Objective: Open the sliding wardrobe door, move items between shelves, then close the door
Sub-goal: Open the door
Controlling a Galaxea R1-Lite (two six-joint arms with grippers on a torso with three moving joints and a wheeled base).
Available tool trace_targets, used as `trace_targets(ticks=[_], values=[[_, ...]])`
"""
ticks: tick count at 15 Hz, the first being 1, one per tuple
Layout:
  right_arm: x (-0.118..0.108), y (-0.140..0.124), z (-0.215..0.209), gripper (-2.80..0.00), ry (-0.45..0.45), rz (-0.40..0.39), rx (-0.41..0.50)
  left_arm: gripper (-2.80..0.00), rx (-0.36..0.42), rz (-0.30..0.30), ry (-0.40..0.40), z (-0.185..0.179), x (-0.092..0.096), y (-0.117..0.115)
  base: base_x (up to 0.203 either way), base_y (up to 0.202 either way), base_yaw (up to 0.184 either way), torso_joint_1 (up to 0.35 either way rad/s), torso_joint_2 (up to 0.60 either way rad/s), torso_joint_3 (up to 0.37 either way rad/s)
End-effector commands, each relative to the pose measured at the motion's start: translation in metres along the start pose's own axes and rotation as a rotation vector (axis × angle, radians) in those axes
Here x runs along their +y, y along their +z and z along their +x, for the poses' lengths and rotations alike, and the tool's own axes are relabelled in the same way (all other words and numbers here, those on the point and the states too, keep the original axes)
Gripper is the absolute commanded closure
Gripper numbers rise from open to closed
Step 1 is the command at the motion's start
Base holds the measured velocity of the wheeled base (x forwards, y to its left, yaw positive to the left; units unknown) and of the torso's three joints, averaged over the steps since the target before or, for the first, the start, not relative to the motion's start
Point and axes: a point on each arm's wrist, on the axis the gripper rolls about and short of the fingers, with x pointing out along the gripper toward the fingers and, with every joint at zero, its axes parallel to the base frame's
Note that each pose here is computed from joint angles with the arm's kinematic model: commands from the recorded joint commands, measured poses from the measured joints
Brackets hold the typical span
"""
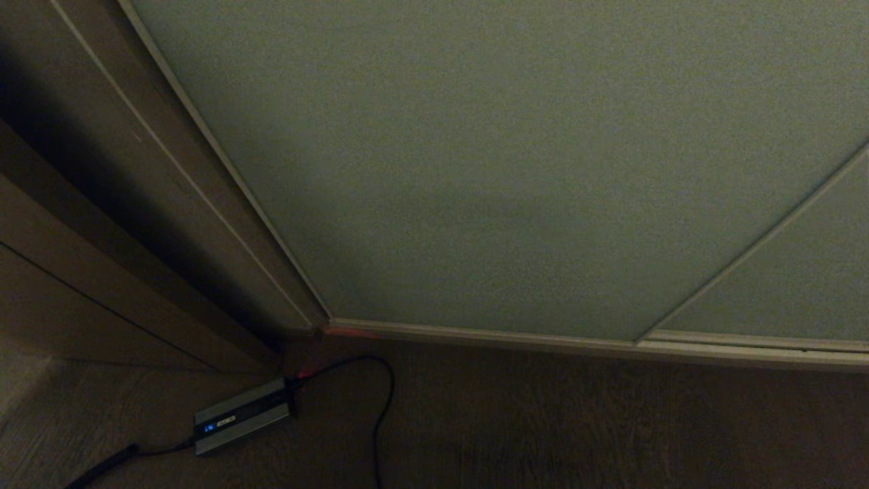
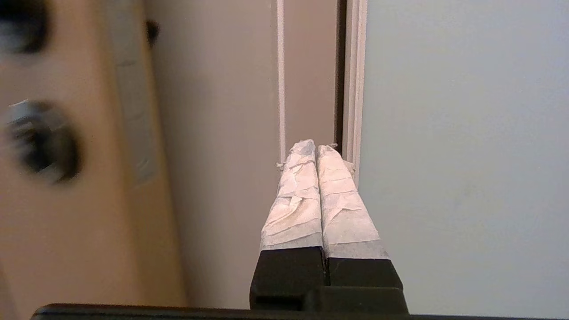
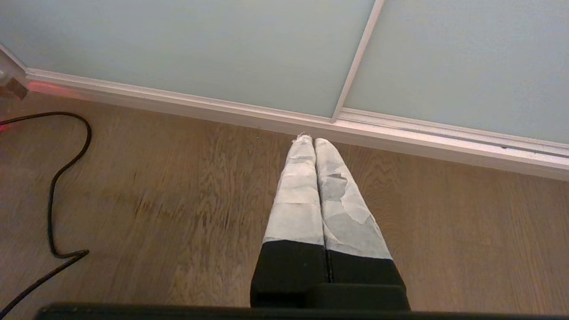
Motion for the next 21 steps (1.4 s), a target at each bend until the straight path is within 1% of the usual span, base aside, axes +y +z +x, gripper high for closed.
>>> trace_targets(ticks=[1,3,6,8,10,12,15,17,21], values=[[0.000,-0.001,0.000,0.00,0.001,-0.001,0.006,0.00,0.037,-0.003,-0.008,0.028,-0.006,-0.027,0.000,0.000,0.000,0.000,0.00,0.000],[0.000,-0.001,0.000,0.00,0.001,-0.001,0.007,0.00,0.077,-0.012,-0.020,0.040,-0.010,-0.031,0.000,0.000,0.000,0.000,0.00,0.000],[0.000,-0.001,0.000,0.00,0.001,-0.001,0.007,0.00,0.141,-0.046,-0.025,0.055,-0.013,-0.041,0.000,0.000,0.000,0.000,0.00,0.000],[0.000,-0.001,0.000,0.00,0.001,-0.001,0.006,0.00,0.163,-0.062,-0.029,0.063,-0.015,-0.044,0.000,0.000,0.000,0.000,0.00,0.000],[0.000,-0.001,0.000,0.00,0.001,-0.001,0.005,0.00,0.176,-0.065,-0.033,0.071,-0.018,-0.050,0.000,0.000,0.000,0.000,0.00,0.000],[0.000,-0.001,0.000,0.00,0.001,-0.001,0.005,0.00,0.184,-0.078,-0.061,0.075,-0.020,-0.056,0.000,0.000,0.000,0.000,0.00,0.000],[0.000,-0.001,0.000,0.00,0.001,-0.001,0.005,0.00,0.236,-0.074,-0.066,0.081,-0.023,-0.067,0.000,0.000,0.000,0.000,0.00,0.000],[0.000,-0.001,0.000,0.00,0.001,-0.001,0.005,0.00,0.248,-0.082,-0.064,0.084,-0.023,-0.072,0.000,0.000,0.000,0.000,0.00,0.000],[0.000,-0.001,0.000,0.00,0.001,-0.001,0.007,0.00,0.244,-0.082,-0.062,0.090,-0.025,-0.077,0.000,0.000,0.000,0.000,0.00,0.000]])
